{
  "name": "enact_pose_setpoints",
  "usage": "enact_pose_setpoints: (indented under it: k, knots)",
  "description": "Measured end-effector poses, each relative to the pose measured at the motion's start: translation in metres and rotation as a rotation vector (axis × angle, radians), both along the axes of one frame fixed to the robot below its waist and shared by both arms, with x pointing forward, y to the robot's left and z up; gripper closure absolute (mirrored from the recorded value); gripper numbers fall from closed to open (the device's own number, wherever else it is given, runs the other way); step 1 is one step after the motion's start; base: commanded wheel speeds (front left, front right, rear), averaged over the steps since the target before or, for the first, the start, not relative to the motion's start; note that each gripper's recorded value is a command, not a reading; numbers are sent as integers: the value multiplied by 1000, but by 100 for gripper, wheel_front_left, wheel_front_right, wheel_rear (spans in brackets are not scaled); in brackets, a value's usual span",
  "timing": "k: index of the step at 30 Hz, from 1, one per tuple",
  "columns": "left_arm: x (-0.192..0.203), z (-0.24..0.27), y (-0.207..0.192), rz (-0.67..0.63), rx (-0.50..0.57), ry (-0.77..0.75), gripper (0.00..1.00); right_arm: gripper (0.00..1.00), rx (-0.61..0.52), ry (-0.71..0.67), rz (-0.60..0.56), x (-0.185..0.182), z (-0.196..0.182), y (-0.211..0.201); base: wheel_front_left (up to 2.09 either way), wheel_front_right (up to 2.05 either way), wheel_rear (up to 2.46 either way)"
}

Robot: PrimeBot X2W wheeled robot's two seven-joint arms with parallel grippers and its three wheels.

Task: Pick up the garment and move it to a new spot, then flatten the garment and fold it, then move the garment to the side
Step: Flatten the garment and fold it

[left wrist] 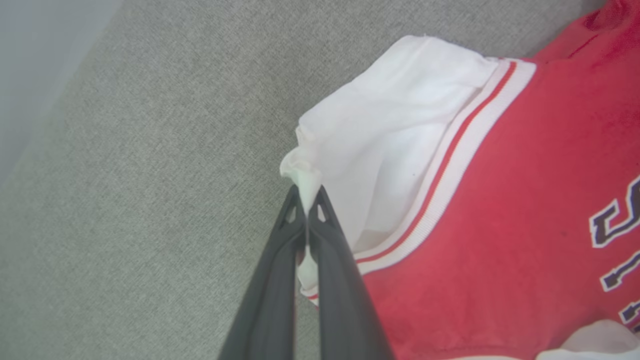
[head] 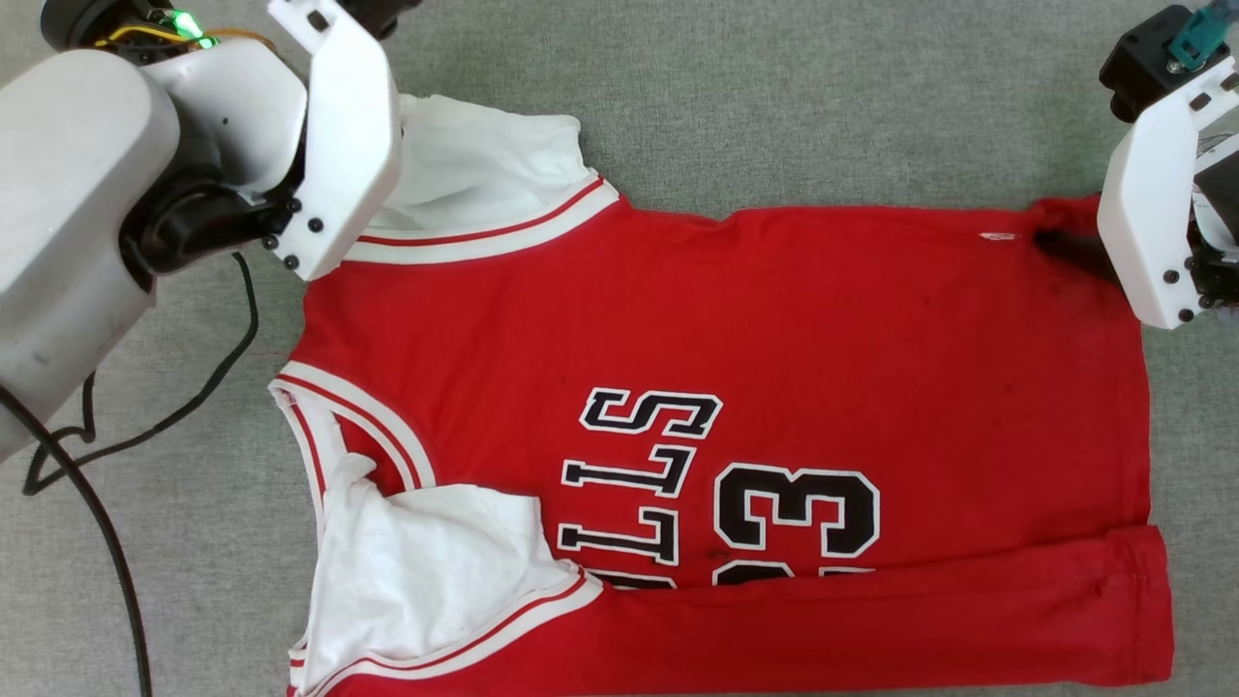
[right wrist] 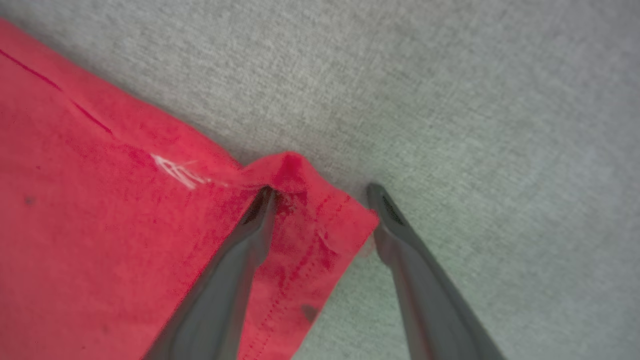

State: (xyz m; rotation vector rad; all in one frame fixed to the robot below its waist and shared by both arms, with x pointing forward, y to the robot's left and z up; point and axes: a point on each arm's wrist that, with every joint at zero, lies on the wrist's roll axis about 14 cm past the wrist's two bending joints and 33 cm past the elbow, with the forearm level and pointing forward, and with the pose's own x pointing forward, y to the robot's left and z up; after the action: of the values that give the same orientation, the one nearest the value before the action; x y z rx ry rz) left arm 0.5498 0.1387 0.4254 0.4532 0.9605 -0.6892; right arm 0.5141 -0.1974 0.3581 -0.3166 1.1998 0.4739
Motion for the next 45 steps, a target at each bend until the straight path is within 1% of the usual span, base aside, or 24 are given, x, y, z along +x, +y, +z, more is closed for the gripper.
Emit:
enact_pose_setpoints:
  k: [1, 5, 9, 12, 15, 21, 27, 33, 38, 45]
  knots:
    - [1, 1, 0, 3, -7, -7, 100, 100, 6, -12, -3, 1, 1, 0, 0, 0, 0]
    - [2, 15, 2, 17, -37, -50, 100, 100, 39, -78, -24, 4, 9, 0, 0, 0, 0]
    - [-8, 31, 5, 22, -64, -85, 100, 100, 100, -151, -41, -1, 27, 5, 0, 0, 0]
    - [-20, 47, 5, 10, -82, -112, 100, 100, 147, -212, -40, -6, 45, 10, 0, 0, 0]
    - [-34, 62, 8, -3, -88, -145, 100, 100, 166, -279, -26, -12, 63, 9, 0, 0, 0]
    - [-71, 80, 8, -17, -137, -174, 100, 100, 205, -348, 10, -36, 84, 13, 0, 0, 0]
    - [-115, 83, 14, -21, -135, -171, 100, 100, 216, -368, 20, -66, 94, 6, 0, 0, 0]
    - [-161, 72, 21, 5, -136, -120, 100, 100, 238, -363, 27, -98, 91, 4, 0, 0, 0]
    - [-197, 48, 31, 47, -131, -40, 100, 100, 264, -329, 31, -123, 80, 6, 0, 0, 0]
    - [-235, 12, 29, 89, -154, 84, 100, 100, 257, -229, -12, -152, 48, -3, 0, 0, 0]
